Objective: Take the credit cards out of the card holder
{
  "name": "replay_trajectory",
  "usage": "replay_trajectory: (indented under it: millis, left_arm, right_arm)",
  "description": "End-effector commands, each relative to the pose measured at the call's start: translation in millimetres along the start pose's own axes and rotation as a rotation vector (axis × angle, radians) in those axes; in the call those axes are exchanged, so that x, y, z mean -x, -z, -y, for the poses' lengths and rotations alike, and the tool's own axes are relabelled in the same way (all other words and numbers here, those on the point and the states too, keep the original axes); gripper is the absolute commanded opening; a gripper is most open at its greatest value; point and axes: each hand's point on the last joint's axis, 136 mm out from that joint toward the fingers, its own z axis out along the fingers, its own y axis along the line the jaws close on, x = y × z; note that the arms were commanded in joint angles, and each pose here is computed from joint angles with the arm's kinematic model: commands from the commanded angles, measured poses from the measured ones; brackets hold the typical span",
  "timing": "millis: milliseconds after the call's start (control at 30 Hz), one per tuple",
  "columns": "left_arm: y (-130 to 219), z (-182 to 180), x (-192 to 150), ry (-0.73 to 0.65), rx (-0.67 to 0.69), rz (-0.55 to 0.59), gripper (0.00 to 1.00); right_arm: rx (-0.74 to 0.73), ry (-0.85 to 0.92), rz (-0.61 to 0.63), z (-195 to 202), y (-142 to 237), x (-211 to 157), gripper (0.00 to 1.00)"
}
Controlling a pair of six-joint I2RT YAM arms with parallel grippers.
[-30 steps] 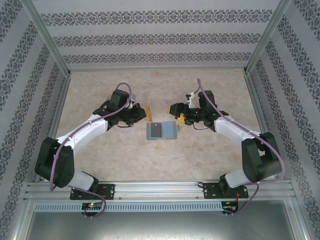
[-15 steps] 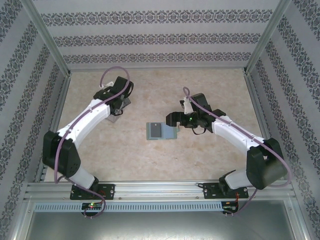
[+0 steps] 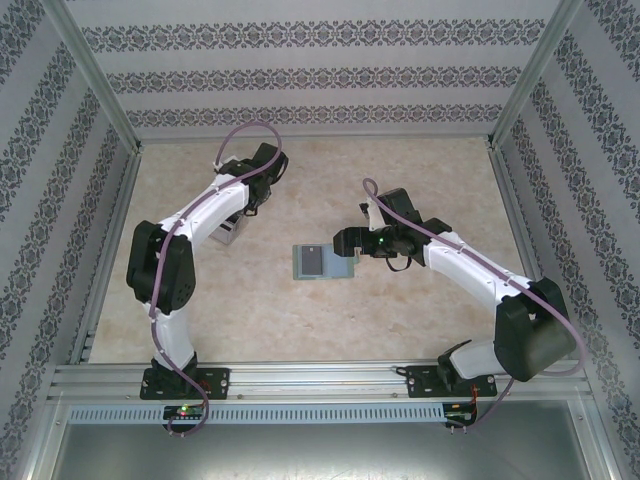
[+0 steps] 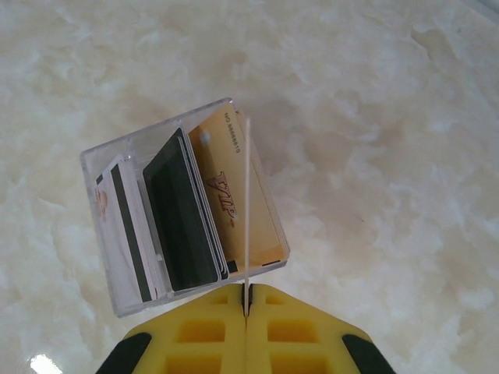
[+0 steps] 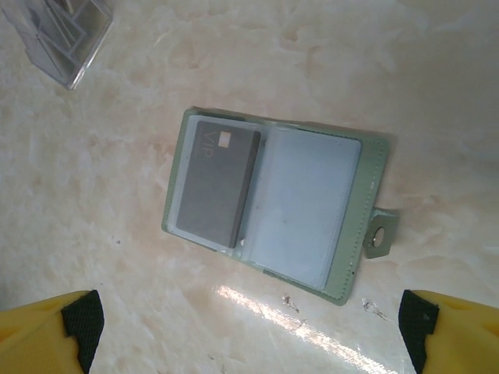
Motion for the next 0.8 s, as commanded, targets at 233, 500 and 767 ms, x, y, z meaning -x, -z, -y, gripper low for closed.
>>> replay_trajectory:
  millis: [233,500,767]
  left_arm:
    - [-11.0,-10.5,8.7,0.109,0.101,-0.015,0.0]
    - [-28.1,-5.6,5.3,0.16,0.093,-0.054,0.0]
    - [-43.7,-3.5,-1.1,0.162,0.097,-0.088,0.0]
  right_arm:
    - [0.003,0.024,0.0,-4.7,2.7,-2.0,0.98]
    - [-0.002,0.023,-0.001,-4.1,4.2,-3.7,0.98]
    - [-0.002,0.022,-0.002,-4.9,3.8,-1.5,0.98]
